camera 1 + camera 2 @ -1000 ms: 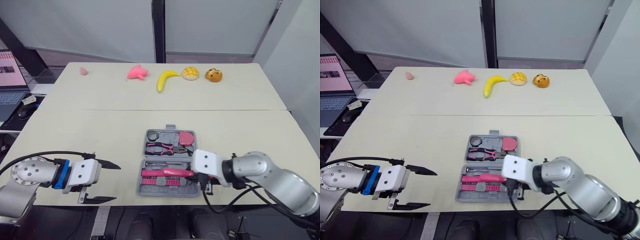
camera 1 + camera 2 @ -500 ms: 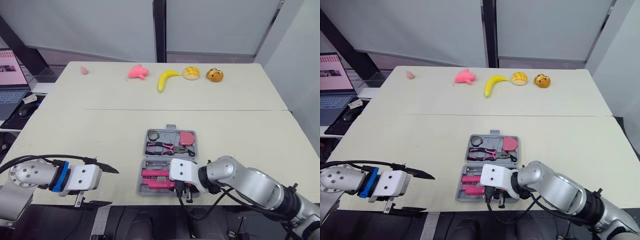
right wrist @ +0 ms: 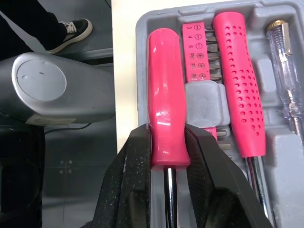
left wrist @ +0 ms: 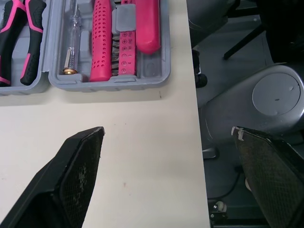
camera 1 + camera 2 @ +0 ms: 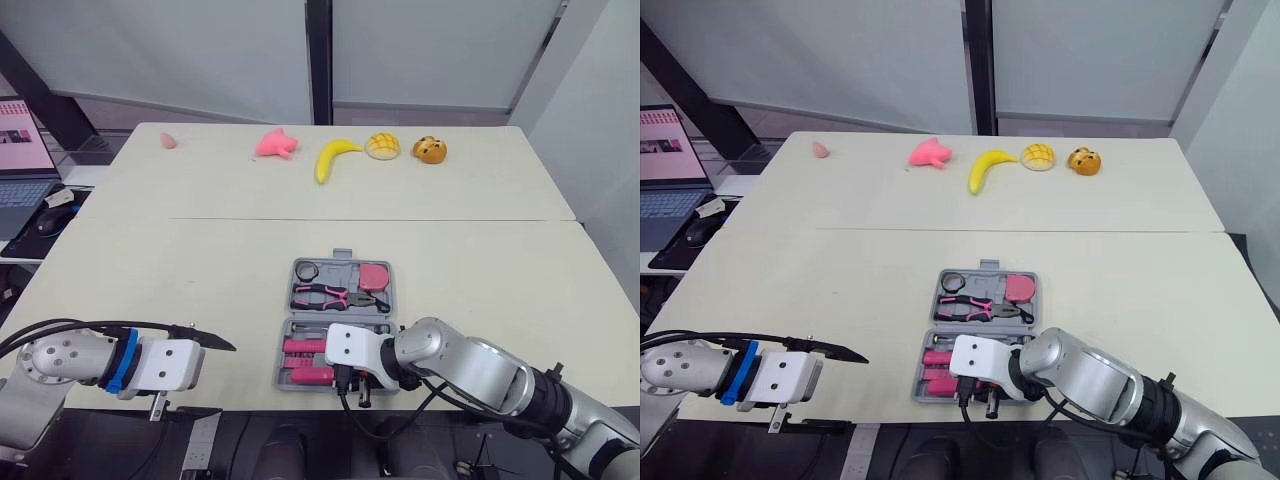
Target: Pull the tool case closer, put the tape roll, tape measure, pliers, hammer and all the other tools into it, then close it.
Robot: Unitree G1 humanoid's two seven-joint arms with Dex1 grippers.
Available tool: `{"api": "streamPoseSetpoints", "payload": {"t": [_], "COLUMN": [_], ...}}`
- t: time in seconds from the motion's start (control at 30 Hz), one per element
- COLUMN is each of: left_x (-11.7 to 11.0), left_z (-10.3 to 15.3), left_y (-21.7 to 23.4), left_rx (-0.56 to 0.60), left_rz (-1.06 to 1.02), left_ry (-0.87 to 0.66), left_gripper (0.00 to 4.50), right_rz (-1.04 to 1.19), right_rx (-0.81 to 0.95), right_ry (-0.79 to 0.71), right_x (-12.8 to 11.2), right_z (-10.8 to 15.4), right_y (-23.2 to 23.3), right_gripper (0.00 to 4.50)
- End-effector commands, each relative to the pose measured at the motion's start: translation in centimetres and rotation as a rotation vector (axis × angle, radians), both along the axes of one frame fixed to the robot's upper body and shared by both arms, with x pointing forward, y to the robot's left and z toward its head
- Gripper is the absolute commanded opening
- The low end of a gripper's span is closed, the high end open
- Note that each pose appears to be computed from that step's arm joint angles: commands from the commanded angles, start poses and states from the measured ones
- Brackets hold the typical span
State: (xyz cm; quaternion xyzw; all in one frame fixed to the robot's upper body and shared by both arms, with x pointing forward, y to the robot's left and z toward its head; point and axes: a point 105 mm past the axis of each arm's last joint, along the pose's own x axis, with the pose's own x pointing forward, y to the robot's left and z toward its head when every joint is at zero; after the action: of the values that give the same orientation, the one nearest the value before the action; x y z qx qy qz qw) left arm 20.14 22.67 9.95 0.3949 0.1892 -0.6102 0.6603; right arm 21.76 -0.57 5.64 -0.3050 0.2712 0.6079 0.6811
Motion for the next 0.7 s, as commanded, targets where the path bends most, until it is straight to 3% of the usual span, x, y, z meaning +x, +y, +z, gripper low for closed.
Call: {"api": "streamPoseSetpoints", "payload": {"t": [0.03, 0.7], "left_x": [0.05, 0.25], "left_z": [0.39, -0.20], "left_y": [-0.21, -0.73], "left_rx": [0.011, 0.000], "left_rz": [-0.017, -0.021], "left_ry": [-0.036, -0.035], "left_gripper": [4.50, 4.50], "right_rz": [0.037, 0.039], "right_rx": [0.022, 0.022], "right_ry": [-0.033, -0.011], "right_x": [0.10, 0.62], "right_z": [0.47, -0.47], "right_y": [0.85, 1.73], "right_gripper": [0.72, 0.72]}}
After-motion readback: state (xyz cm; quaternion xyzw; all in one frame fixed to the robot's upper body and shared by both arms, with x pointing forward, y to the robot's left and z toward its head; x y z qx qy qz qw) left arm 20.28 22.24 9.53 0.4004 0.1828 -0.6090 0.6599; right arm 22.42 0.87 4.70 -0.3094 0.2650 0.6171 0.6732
